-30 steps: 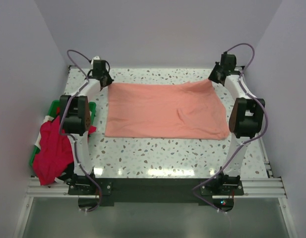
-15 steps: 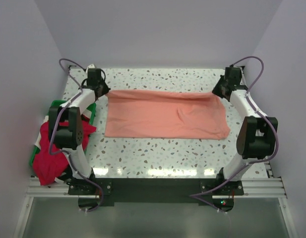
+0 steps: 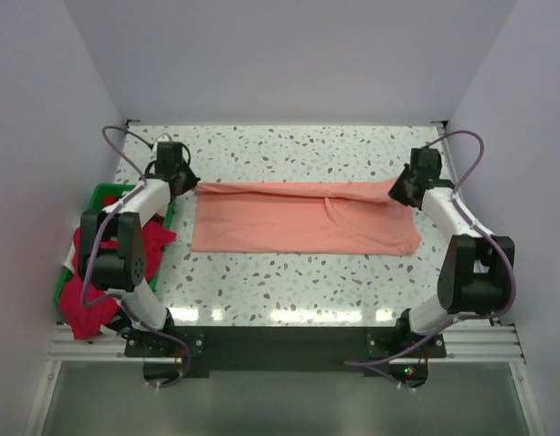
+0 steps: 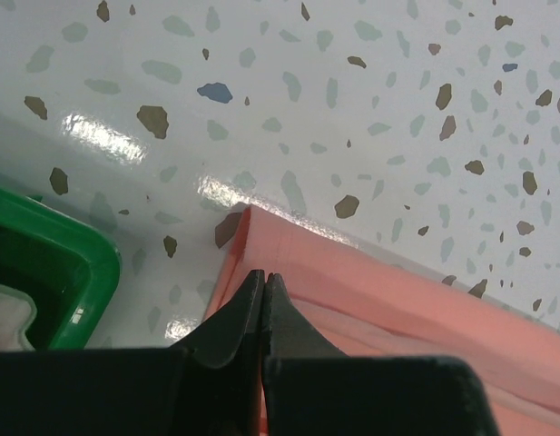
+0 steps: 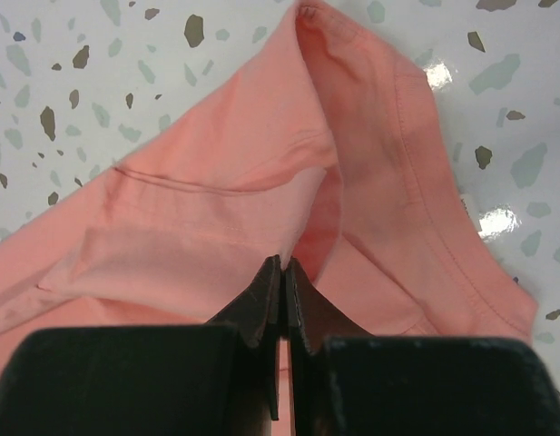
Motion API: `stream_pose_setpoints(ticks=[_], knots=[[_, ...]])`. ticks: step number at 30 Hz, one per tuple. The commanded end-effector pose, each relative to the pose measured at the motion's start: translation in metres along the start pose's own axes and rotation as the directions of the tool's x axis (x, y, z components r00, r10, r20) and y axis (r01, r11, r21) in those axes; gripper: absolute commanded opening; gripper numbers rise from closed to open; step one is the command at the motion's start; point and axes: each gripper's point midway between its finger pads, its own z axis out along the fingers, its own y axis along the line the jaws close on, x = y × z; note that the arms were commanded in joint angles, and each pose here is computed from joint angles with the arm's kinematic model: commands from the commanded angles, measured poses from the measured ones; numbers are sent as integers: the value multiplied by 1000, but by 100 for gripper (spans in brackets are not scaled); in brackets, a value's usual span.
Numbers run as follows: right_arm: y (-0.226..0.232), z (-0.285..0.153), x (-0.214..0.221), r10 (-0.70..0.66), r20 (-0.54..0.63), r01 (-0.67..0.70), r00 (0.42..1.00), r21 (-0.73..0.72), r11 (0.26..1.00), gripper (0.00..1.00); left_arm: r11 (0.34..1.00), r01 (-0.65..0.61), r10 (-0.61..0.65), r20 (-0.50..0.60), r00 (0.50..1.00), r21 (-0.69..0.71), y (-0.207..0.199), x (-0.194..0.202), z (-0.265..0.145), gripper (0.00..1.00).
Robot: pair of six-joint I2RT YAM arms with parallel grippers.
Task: Fold and stack the t-shirts
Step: Fold the tshirt
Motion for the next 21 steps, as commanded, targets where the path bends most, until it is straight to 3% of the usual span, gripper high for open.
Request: stream_pose_setpoints(ticks=[1,9,19,21], knots=[[1,-18,-15,29,71,-28,997,-4,1000,0,999,39,-40,65,997,20,-3,-20,-13,0],[-8,-31,-15,39,82,-40,996,7,999,0,999,44,-45,63,997,7,0,-19,-20,0],[-27,-25,34,50,-10,-50,999,9,999,0,997,75,-75,1,997,-29,22,17,-27,0],[-28,-22,47,71,-40,-71,997,-3,997,8,995,93,-93,-13,996,-38,27,26,-32,16]])
